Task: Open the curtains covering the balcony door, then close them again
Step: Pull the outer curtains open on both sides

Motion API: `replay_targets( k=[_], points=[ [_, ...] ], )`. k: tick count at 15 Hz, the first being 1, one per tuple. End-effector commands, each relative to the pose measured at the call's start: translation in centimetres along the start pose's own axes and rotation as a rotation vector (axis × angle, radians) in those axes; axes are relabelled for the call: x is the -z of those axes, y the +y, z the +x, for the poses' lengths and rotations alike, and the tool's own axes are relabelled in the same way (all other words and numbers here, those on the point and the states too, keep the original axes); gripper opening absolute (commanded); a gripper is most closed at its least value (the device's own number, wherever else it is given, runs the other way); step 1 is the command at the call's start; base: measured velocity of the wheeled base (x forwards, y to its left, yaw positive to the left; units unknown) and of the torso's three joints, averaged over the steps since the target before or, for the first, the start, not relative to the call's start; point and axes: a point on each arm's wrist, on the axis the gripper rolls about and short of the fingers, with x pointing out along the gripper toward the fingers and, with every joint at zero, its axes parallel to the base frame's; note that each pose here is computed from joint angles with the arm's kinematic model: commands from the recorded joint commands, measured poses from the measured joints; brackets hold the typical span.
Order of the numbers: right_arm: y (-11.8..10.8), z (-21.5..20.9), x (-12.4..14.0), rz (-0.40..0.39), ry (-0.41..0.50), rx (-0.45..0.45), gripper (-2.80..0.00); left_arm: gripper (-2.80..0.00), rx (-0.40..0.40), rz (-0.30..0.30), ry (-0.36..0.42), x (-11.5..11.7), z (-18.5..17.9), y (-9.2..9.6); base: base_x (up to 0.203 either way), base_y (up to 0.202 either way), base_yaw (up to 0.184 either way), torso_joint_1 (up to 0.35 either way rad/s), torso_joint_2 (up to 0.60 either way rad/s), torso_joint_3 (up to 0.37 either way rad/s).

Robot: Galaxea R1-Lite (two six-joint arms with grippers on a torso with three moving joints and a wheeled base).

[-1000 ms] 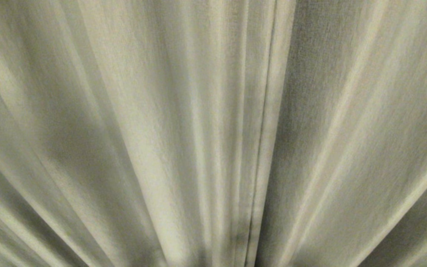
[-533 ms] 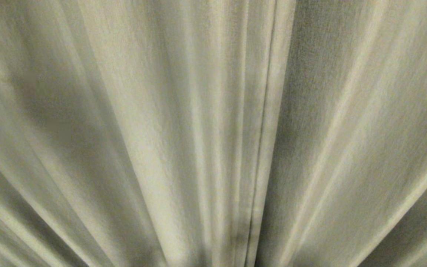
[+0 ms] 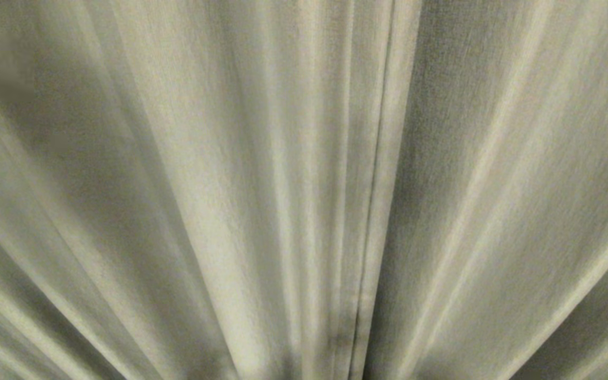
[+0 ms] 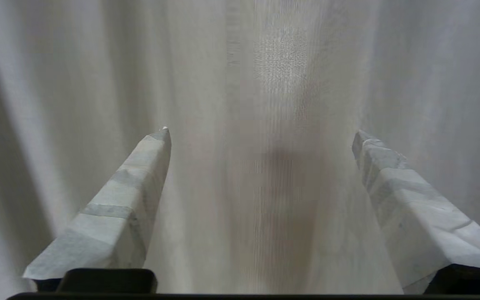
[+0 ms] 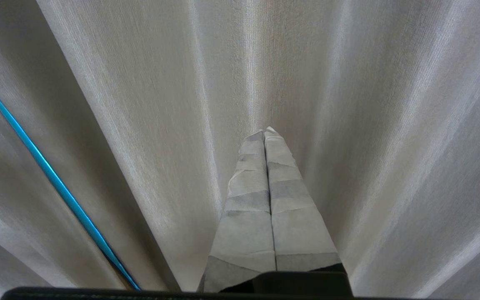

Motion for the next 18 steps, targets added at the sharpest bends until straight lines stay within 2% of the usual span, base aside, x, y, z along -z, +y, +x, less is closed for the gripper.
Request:
replay_targets(
  k=[1, 7, 10, 15, 16, 18],
  points=[
    [0.0, 0.0, 0.0, 0.001, -0.001, 0.000, -2.80, 0.00, 0.001, -0.013, 0.072, 2.9, 3.3, -0.4, 0.000, 0.000, 0.000, 0.000, 0.00, 0.000],
    [0.0, 0.0, 0.0, 0.001, -0.001, 0.000, -2.80, 0.00, 0.000, -0.053, 0.100, 6.8, 7.8, -0.5, 0.000, 0.000, 0.000, 0.000, 0.00, 0.000],
    [0.0, 0.0, 0.0, 0.001, -0.001, 0.000, -2.80, 0.00, 0.030, -0.058, 0.109, 7.6, 9.5, -0.7, 0.000, 0.000, 0.000, 0.000, 0.00, 0.000],
    [0.0, 0.0, 0.0, 0.001, -0.001, 0.000, -2.80, 0.00, 0.066, -0.064, 0.063, 8.6, 12.0, -1.1, 0.000, 0.000, 0.000, 0.000, 0.00, 0.000],
    [0.0, 0.0, 0.0, 0.001, -0.002, 0.000, -2.80, -2.80, 0.068, -0.064, 0.067, 8.8, 12.1, -1.2, 0.000, 0.000, 0.000, 0.000, 0.00, 0.000],
    [0.0, 0.0, 0.0, 0.001, -0.001, 0.000, -2.80, -2.80, 0.083, -0.069, 0.073, 9.0, 12.2, -1.7, 0.000, 0.000, 0.000, 0.000, 0.00, 0.000]
  ],
)
